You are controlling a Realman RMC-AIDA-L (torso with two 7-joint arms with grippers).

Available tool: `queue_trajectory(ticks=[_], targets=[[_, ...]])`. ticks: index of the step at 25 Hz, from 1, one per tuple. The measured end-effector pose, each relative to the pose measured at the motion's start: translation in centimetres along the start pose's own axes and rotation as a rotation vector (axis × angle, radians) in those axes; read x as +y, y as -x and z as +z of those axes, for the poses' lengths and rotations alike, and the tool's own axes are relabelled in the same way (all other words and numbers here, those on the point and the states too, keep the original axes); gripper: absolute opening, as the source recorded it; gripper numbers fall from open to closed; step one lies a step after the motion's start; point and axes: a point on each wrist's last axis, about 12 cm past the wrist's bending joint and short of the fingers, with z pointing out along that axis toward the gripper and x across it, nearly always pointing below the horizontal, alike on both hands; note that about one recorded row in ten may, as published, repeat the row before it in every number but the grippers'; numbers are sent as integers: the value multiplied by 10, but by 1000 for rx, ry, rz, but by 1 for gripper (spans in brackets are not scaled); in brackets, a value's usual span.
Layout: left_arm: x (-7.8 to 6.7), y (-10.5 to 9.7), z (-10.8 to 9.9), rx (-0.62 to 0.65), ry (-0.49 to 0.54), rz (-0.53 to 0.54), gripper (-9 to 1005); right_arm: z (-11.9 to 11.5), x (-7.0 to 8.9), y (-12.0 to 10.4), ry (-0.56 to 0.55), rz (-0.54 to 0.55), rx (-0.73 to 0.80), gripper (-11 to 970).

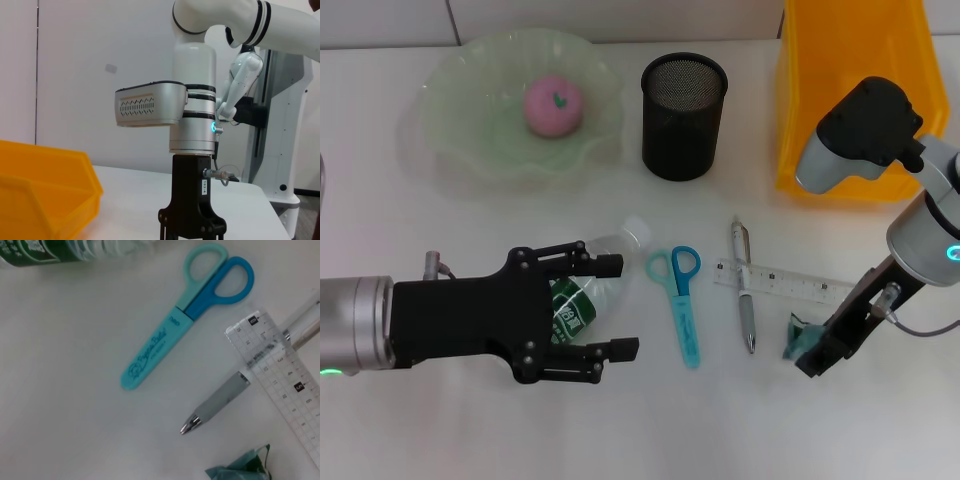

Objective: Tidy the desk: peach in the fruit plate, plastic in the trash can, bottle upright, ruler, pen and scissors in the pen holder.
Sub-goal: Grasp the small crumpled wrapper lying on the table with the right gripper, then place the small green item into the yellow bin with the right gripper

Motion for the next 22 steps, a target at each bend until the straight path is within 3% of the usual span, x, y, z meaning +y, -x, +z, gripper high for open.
queue_trajectory(ticks=[14,22], targets=[[-2,-1,-1,-1,0,-5,827,5,-1,2,-6,-4,-6,546],[-2,-1,-1,-2,-1,-4,827,8,-1,3,10,-10,-5,389]])
